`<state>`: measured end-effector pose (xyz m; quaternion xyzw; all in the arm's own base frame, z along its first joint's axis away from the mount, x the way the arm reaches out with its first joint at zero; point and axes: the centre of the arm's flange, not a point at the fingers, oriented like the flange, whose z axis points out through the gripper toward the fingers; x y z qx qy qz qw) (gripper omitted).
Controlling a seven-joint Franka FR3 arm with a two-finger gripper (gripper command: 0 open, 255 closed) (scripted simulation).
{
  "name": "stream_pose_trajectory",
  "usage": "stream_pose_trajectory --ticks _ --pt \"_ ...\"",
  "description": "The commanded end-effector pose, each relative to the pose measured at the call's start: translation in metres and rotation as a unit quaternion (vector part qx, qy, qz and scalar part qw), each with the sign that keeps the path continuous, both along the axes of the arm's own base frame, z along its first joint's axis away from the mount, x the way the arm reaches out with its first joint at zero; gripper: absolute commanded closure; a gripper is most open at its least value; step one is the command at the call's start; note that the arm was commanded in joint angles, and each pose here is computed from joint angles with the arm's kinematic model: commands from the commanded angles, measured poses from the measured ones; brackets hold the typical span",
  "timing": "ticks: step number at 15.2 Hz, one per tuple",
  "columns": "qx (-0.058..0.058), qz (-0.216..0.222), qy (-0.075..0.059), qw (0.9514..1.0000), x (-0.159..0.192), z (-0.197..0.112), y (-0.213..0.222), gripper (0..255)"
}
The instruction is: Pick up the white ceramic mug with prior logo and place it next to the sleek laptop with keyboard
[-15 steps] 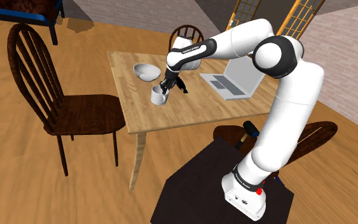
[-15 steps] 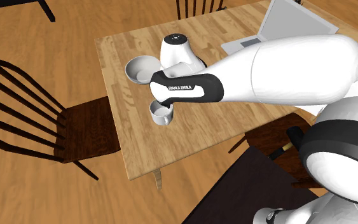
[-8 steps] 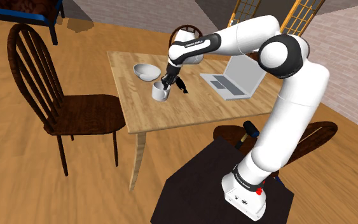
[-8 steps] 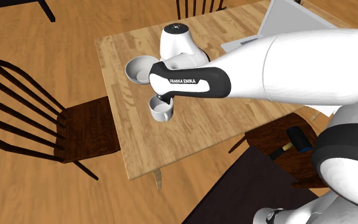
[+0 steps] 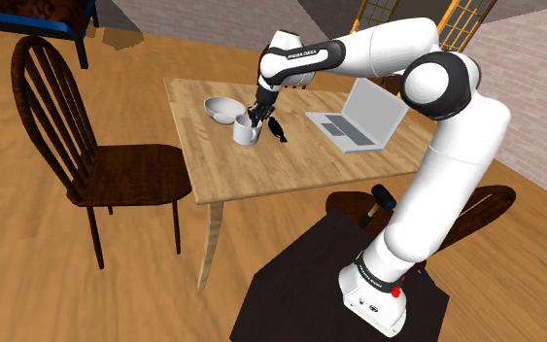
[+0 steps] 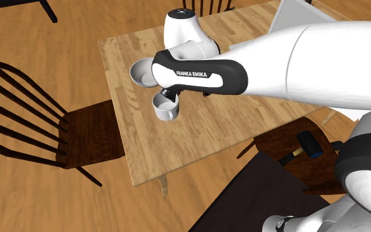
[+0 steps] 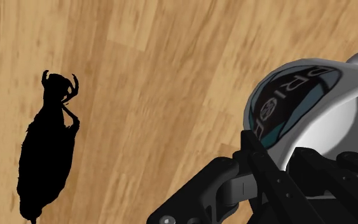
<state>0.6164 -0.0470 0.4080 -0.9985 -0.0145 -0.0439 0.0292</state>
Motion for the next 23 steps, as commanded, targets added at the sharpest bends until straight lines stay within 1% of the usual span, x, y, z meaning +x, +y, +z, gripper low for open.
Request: stream_pose_trajectory --ticks 1,23 --pt "0.000 0.000 0.000 1.0000 0.000 0.012 0.001 255" --pt "0.000 0.000 0.000 1.0000 0.000 0.128 0.001 255"
